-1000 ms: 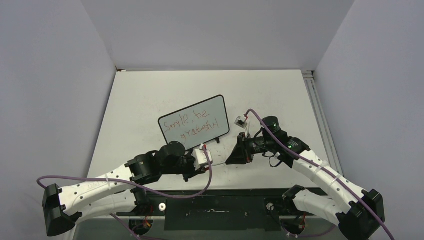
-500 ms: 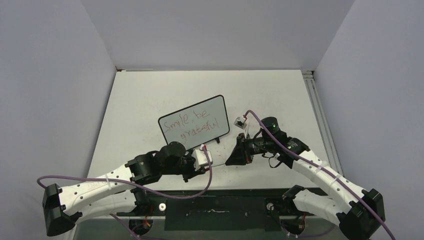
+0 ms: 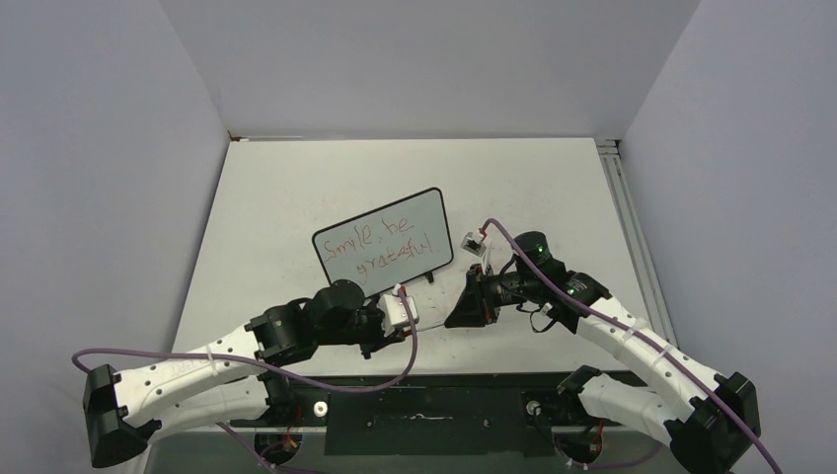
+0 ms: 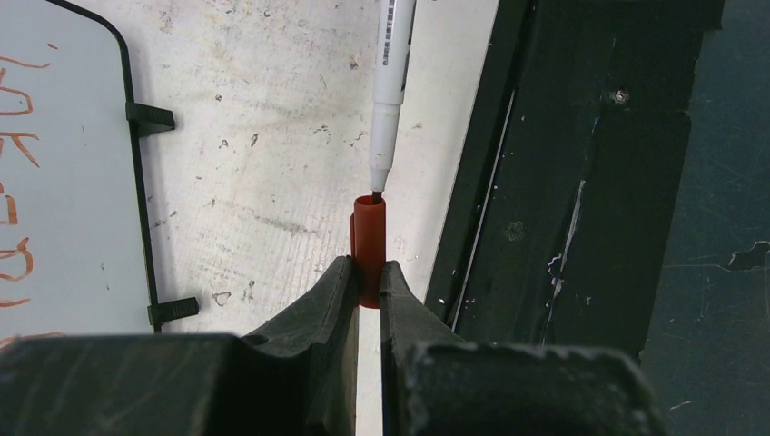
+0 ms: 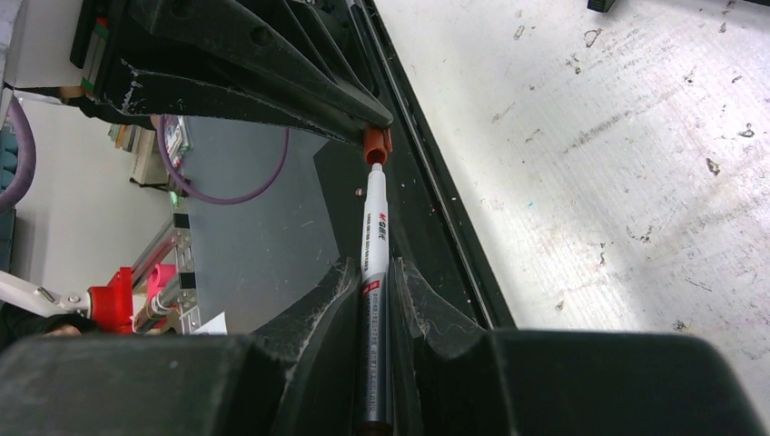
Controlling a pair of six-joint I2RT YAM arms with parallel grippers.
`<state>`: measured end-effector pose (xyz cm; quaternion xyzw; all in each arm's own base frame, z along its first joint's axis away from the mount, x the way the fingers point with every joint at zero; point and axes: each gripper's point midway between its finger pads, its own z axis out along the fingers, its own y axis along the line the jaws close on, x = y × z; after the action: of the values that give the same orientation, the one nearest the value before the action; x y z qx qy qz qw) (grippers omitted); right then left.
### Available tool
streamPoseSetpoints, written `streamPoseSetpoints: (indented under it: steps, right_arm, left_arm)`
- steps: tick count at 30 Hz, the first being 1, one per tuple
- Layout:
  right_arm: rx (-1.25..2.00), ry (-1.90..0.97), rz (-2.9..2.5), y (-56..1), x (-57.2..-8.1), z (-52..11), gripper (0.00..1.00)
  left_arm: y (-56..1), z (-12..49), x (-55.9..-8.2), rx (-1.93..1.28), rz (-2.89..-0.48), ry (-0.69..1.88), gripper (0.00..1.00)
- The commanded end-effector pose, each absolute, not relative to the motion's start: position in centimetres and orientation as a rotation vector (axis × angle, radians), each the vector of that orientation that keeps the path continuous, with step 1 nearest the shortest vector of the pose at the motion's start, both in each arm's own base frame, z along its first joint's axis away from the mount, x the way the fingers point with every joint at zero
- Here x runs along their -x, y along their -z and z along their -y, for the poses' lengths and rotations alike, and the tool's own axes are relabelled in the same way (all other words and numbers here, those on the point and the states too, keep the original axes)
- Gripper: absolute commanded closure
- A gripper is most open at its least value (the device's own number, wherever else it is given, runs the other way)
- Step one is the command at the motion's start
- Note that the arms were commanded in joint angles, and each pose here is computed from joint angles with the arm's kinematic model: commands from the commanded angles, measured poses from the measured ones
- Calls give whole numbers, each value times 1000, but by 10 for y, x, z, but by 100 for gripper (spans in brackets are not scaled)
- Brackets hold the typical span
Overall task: Write a sentence on the whiteboard
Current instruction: Close the whiteboard marker.
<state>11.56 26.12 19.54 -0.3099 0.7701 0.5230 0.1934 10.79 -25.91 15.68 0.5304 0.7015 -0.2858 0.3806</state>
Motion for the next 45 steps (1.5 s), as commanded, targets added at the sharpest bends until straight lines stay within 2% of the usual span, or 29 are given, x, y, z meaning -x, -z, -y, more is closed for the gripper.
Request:
streamPoseSetpoints:
  steps: [1,45]
  right_arm:
    - [902,-1459,-2100,-204,-116,-263,95]
    - [933,-1563,-2097,-190,-111,-285,95]
  left_arm:
    - [-172,266,-110,-1323,-1733,752,100]
    - [-201,278,-109,-1314,-1604,784,100]
